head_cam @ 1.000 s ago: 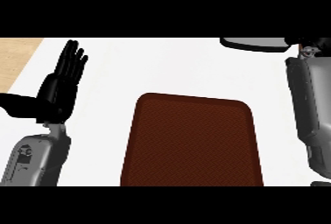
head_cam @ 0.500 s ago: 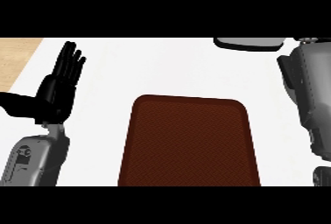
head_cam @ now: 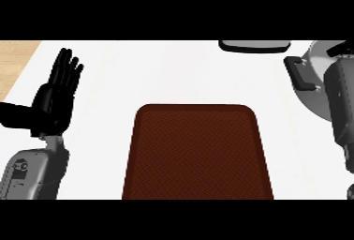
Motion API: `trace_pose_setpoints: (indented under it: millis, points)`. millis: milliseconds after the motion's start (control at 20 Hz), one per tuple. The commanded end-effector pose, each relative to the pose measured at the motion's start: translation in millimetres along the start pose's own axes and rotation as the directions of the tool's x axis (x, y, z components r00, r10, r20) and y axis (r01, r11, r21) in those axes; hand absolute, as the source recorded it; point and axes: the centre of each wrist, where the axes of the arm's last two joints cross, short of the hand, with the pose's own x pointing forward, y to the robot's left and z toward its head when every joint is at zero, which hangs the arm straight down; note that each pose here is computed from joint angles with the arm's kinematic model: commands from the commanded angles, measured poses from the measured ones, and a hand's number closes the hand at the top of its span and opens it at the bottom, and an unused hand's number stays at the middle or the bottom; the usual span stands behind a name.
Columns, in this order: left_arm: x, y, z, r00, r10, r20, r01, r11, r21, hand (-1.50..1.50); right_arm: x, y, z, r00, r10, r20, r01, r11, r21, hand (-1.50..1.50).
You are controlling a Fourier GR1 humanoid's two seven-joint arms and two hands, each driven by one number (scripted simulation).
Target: Pick the sweet potato from the tray and place it in the pot
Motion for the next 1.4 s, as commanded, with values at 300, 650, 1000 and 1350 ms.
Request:
trace_pose_setpoints:
  millis: [300, 650, 1000, 1350]
  points:
    - [-5, 8, 5, 1.000, 0.009, -0.010, -0.009, 1.000, 0.001, 0.00, -45, 48, -24, 0.992, -0.054, -0.118, 0.054, 0.999, 0.002, 1.50]
    - [-6, 13, 8, 1.000, 0.000, 0.002, 0.000, 1.000, 0.012, 0.00, -77, 76, -32, 0.962, -0.083, -0.260, 0.135, 0.972, 0.191, 1.50]
    - [12, 3, -6, 1.000, 0.014, -0.005, -0.014, 1.000, -0.018, 0.00, -101, 99, -28, 0.947, -0.230, -0.223, 0.289, 0.914, 0.286, -1.50]
    - [20, 4, -7, 1.000, 0.008, 0.003, -0.008, 1.000, -0.019, 0.00, -72, 79, -22, 0.869, -0.473, -0.144, 0.490, 0.863, 0.125, -1.50]
